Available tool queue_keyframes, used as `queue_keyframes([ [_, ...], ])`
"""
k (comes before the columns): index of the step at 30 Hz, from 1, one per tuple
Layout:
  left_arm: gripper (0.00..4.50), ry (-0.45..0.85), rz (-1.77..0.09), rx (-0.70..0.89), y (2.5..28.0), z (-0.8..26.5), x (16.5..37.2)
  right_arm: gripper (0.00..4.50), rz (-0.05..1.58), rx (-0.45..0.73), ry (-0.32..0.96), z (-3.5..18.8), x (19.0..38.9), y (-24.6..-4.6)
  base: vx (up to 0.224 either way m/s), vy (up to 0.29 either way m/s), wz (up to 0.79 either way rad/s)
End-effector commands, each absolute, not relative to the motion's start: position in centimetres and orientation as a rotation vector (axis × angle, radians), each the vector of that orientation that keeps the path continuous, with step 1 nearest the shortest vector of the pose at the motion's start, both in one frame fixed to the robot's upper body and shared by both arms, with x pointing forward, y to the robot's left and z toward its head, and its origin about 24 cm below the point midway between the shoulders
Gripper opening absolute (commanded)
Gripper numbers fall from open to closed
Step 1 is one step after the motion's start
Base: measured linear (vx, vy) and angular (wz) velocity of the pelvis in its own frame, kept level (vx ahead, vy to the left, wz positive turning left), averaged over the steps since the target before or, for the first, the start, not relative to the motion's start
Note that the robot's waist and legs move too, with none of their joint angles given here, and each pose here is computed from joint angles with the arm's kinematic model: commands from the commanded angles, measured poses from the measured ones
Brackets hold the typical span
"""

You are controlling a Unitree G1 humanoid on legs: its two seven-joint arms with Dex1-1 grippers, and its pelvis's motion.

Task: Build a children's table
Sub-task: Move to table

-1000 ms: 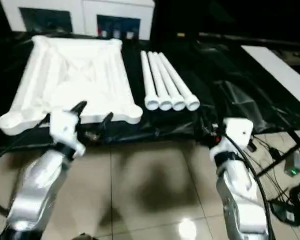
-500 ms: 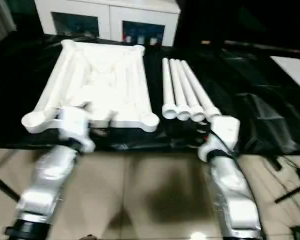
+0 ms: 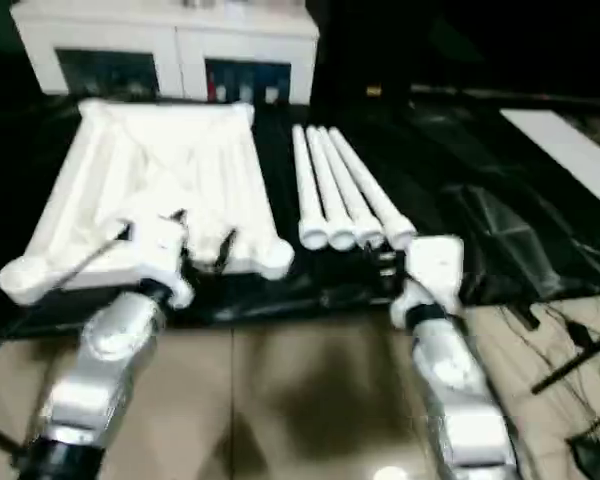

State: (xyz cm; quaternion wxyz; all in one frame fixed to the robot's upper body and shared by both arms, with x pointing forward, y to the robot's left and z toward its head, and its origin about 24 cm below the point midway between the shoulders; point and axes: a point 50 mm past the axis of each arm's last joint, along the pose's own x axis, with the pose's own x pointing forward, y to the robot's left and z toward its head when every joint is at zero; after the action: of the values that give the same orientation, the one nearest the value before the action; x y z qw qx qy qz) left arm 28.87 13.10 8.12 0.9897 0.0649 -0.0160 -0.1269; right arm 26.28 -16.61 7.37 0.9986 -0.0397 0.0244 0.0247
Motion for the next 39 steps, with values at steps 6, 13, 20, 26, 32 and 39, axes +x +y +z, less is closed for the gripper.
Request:
queue_keyframes([
  [6,4.35,-0.035,-0.238,0.133,13.52,8.64,28.45,4.5,0.076,-0.094,0.028,8.06,26.82,-16.26,0.016,0.032,0.26],
  [13,4.35,-0.03,-0.233,0.136,13.69,8.79,28.69,4.5,0.034,-0.059,0.036,7.94,27.38,-16.39,0.059,-0.011,0.35],
  [20,4.35,-0.027,-0.245,0.135,13.43,8.94,28.75,4.5,0.015,-0.057,0.035,8.01,27.55,-16.78,0.112,-0.007,0.06],
  [26,4.35,-0.026,-0.258,0.137,13.14,8.94,28.82,4.5,0.012,-0.059,0.035,8.01,27.38,-16.81,0.091,-0.08,-0.1],
  [32,4.35,-0.028,-0.263,0.144,13.14,9.03,28.8,4.5,0.03,-0.068,0.03,8.19,27.4,-16.62,0.113,0.014,0.02],
  [39,4.35,-0.031,-0.258,0.159,13.42,9.18,28.5,4.5,0.089,-0.06,0.031,8.09,27.25,-15.84,0.119,0.025,0.05],
])
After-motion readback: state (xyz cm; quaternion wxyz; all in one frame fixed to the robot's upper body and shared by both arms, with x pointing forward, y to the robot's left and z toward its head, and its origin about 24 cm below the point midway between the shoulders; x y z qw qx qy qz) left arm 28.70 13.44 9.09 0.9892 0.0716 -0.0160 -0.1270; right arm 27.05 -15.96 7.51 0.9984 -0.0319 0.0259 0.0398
